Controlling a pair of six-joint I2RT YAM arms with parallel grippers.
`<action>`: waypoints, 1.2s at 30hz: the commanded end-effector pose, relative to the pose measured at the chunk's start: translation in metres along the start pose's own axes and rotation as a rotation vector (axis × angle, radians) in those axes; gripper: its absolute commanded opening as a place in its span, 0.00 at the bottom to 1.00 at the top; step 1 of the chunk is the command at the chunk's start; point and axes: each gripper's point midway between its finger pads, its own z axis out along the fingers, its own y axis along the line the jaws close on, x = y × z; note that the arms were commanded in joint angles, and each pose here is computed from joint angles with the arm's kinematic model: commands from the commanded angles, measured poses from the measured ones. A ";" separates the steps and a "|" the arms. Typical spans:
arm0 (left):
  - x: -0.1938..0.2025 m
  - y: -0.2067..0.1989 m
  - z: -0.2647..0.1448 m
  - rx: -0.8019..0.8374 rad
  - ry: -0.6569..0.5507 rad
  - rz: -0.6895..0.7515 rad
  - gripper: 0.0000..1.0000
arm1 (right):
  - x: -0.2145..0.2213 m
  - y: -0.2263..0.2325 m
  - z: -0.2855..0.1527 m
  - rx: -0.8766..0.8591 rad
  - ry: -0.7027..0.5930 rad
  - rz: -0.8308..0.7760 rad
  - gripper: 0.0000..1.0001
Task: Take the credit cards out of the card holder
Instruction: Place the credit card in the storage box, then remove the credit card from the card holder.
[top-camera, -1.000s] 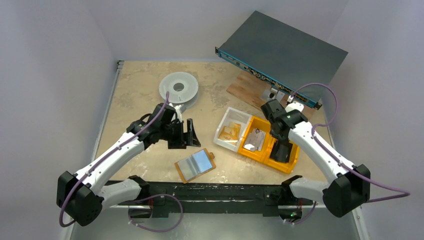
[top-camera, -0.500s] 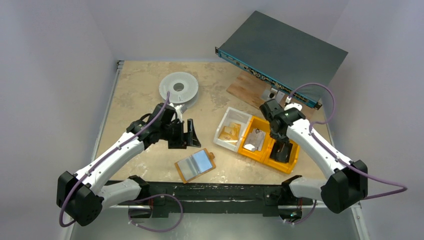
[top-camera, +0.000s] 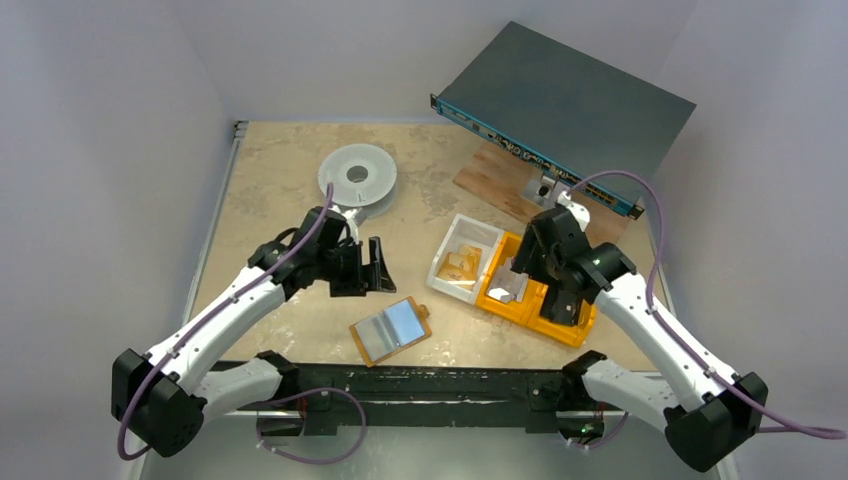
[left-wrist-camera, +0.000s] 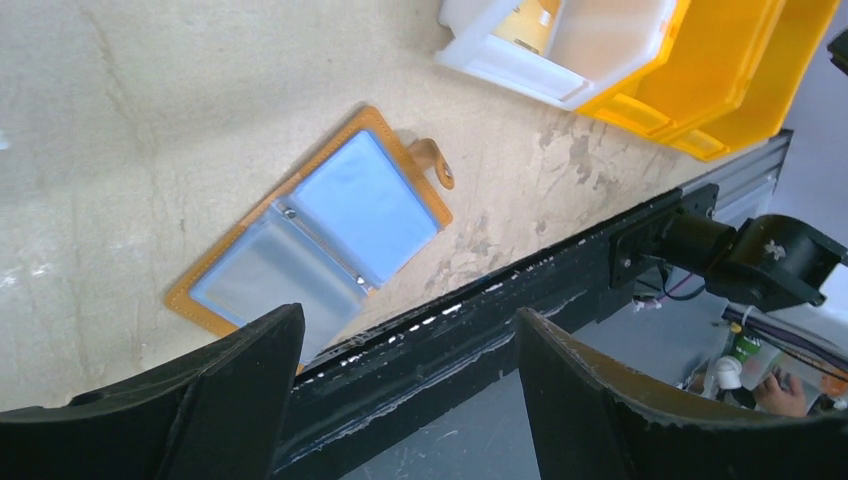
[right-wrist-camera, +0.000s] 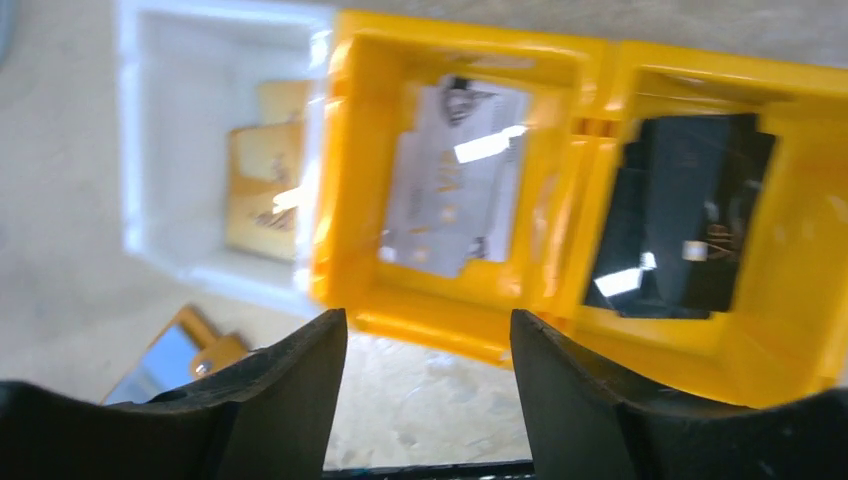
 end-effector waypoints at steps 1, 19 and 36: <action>-0.007 0.021 -0.008 -0.072 -0.052 -0.013 0.77 | 0.010 0.074 -0.018 -0.295 -0.014 -0.085 0.63; 0.017 0.101 -0.025 -0.285 -0.114 -0.319 0.79 | 0.168 0.235 -0.037 -0.598 0.008 -0.557 0.63; 0.028 0.108 0.000 -0.253 -0.094 -0.451 0.80 | 0.252 0.263 0.008 -0.513 0.065 -0.770 0.58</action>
